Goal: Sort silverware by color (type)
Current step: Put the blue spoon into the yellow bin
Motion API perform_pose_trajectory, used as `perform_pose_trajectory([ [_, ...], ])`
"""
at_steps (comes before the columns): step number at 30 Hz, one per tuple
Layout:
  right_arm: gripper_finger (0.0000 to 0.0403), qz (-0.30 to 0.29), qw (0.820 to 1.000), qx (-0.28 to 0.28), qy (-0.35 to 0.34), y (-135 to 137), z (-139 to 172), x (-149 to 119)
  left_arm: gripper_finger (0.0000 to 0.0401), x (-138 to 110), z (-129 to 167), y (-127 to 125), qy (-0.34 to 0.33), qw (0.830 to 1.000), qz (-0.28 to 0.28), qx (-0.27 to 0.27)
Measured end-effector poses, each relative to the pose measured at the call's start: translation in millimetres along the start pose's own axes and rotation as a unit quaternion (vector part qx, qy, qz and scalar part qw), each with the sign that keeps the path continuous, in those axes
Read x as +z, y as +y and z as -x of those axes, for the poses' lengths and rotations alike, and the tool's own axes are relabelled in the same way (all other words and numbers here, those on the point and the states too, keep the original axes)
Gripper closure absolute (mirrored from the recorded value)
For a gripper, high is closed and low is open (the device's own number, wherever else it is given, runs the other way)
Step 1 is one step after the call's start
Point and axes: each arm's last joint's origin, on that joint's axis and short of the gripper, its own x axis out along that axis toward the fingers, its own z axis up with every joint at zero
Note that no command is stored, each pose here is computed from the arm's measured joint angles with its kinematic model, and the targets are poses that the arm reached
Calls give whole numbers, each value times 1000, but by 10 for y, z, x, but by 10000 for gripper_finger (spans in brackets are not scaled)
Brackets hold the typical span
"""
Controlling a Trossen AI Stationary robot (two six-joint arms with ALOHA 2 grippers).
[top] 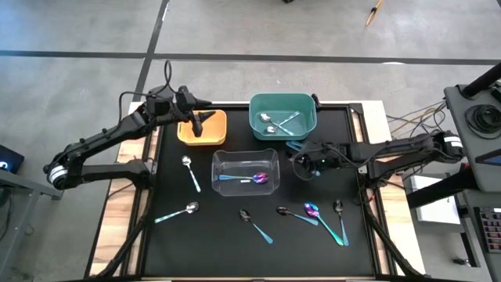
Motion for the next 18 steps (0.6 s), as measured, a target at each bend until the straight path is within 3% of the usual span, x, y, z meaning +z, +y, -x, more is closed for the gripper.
perform_pose_trajectory([
  [12, 394, 61, 995, -26, -71, 86, 304, 582, 235, -15, 4, -68, -2, 1000, -6, -24],
  [18, 394, 109, 985, -45, -129, 174, 309, 924, 235, 35, 126, -128, -77, 993, -34, -86],
])
